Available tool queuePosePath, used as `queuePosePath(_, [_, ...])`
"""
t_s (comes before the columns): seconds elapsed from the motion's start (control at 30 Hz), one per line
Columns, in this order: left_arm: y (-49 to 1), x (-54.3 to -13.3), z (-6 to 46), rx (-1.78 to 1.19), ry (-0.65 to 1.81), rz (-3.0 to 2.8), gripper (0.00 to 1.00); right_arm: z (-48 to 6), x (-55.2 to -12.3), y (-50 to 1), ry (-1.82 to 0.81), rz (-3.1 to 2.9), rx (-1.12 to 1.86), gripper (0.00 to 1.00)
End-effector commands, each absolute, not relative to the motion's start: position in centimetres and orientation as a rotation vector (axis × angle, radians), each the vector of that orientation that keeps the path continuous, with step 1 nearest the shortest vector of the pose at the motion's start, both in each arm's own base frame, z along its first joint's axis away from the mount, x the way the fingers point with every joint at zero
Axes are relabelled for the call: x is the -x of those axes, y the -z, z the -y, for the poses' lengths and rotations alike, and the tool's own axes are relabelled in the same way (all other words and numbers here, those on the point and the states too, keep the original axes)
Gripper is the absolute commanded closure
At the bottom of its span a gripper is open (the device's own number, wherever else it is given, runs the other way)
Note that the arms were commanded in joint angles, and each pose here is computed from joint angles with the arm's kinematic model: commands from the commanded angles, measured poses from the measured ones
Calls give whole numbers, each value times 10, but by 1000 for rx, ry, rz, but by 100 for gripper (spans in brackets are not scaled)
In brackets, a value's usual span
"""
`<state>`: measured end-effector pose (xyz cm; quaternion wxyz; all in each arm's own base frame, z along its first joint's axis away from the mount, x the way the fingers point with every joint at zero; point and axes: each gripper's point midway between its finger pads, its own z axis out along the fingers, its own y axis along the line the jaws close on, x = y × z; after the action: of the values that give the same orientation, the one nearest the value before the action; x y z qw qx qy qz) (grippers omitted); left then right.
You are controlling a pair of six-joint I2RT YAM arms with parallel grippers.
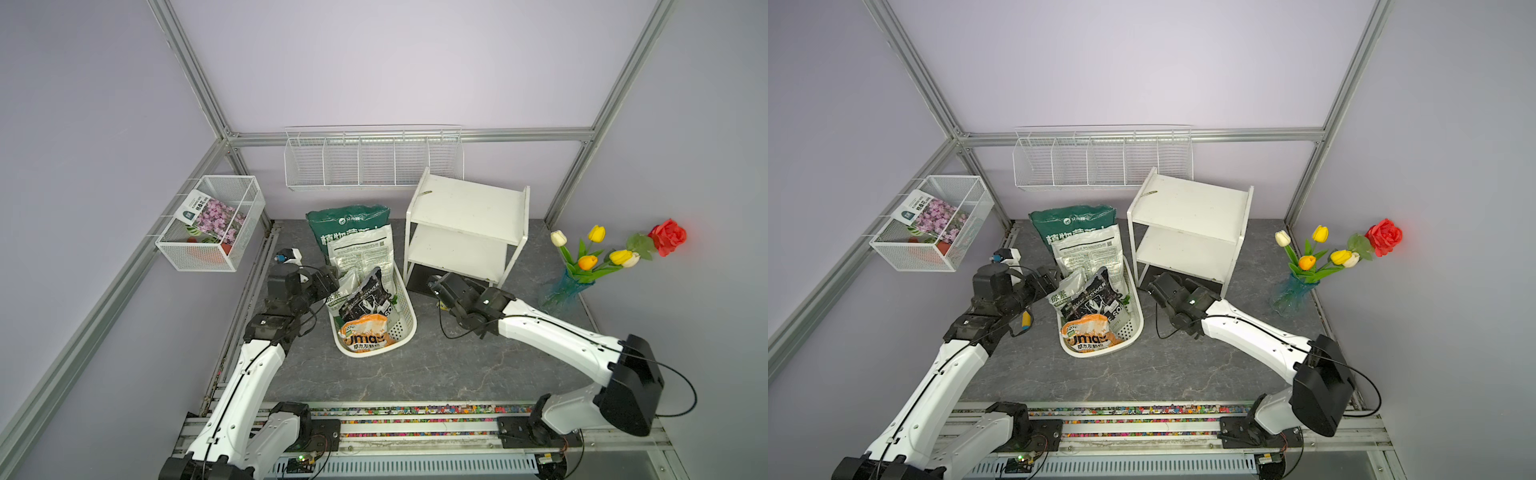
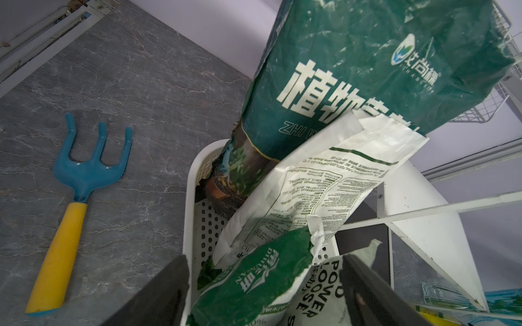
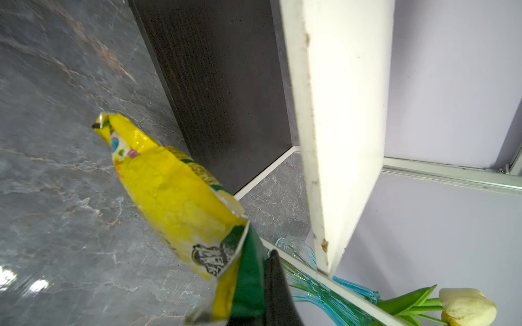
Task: Take down the fertilizer bag from the shelf
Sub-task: Pick up the fertilizer bag from the shelf, then place the fertilizer bag in the storage box.
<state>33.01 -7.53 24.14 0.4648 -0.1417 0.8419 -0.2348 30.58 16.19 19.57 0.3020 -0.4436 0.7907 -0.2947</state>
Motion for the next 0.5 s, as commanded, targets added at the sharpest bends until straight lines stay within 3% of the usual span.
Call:
queuePosePath(0.0, [-242,-329,73,343,570,-2050,13,-165,-296,-233,660,-2071,1114,100])
queuePosePath(0.47, [-246,-327,70,346,556,-2032,13,-231,-259,-316,163,-1837,1182,100])
